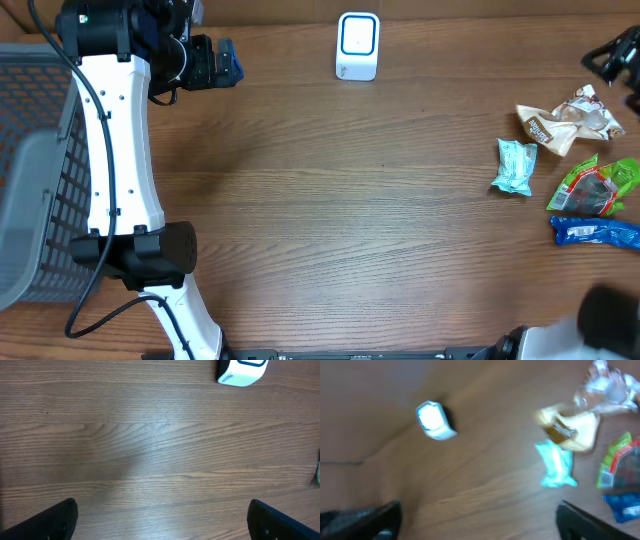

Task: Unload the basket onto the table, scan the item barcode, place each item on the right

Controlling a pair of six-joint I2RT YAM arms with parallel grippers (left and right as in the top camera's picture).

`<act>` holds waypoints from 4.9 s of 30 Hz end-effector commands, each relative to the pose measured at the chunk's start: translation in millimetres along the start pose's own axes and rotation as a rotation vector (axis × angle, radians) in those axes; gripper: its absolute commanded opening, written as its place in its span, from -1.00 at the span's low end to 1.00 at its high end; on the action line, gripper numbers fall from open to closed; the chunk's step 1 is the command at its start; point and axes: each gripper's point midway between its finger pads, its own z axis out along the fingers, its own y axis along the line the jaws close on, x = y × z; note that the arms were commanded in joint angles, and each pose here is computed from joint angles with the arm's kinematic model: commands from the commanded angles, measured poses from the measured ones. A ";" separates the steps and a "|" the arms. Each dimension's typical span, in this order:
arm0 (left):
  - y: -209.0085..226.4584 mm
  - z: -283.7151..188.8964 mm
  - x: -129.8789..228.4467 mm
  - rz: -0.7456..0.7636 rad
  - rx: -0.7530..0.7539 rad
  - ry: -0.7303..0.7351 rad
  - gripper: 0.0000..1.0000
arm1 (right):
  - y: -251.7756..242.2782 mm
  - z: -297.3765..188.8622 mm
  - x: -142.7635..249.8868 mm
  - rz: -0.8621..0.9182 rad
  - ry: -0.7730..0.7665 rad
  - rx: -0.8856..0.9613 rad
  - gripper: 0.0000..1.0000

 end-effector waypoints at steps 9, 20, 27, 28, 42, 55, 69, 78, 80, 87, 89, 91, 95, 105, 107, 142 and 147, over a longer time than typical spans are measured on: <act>-3.0 -1.0 0.4 -0.007 0.001 -0.003 0.99 | 80.6 -136.9 80.1 -0.199 -0.288 -0.187 1.00; -3.0 -1.0 0.4 -0.007 0.001 -0.003 0.99 | 66.6 -178.4 101.3 -0.265 -0.455 -0.076 1.00; -3.0 -1.0 0.4 -0.007 0.001 -0.003 0.99 | 31.3 -142.5 82.9 -0.276 -0.399 0.088 1.00; -3.0 -1.0 0.4 -0.007 0.001 -0.003 1.00 | 30.1 -138.3 78.6 -0.279 -0.404 0.092 1.00; -3.0 -1.0 0.4 -0.007 0.001 -0.003 1.00 | 9.8 -42.2 60.8 -0.413 -0.705 0.007 1.00; -3.0 -1.0 0.4 -0.007 0.001 -0.003 1.00 | -50.1 63.8 143.6 -0.469 -0.882 -0.120 1.00; -3.0 -1.0 0.4 -0.007 0.001 -0.003 1.00 | -90.5 116.2 188.3 -0.460 -0.854 -0.100 1.00; -3.0 -1.0 0.4 -0.007 0.001 -0.003 0.99 | -96.6 125.0 194.6 -0.456 -0.806 -0.082 1.00; -3.0 -1.0 0.4 -0.007 0.001 -0.003 0.99 | -96.6 125.0 194.6 -0.455 -0.807 -0.081 1.00; -3.0 -1.0 0.4 -0.007 0.001 -0.003 1.00 | -96.6 125.0 194.6 -0.456 -0.807 -0.081 1.00; -3.0 -1.0 0.4 -0.007 0.001 -0.003 1.00 | -96.7 125.1 194.7 -0.455 -0.806 -0.081 1.00; -3.0 -1.0 0.4 -0.007 0.001 -0.003 1.00 | -96.9 125.3 194.8 -0.455 -0.805 -0.081 1.00; -3.0 -1.0 0.4 -0.007 0.001 -0.003 0.99 | -96.9 125.4 194.9 -0.455 -0.804 -0.080 1.00; -3.0 -1.0 0.4 -0.007 0.001 -0.003 1.00 | -96.9 125.4 194.9 -0.455 -0.804 -0.080 1.00; -3.0 -1.0 0.4 -0.007 0.001 -0.003 1.00 | -96.9 125.4 194.9 -0.455 -0.804 -0.080 1.00; -18.8 3.5 63.9 0.167 -0.042 -0.482 1.00 | -96.9 125.4 194.9 -0.455 -0.804 -0.080 1.00; 9.2 24.5 119.9 0.142 -0.051 -0.575 1.00 | -96.9 125.4 194.9 -0.455 -0.804 -0.080 1.00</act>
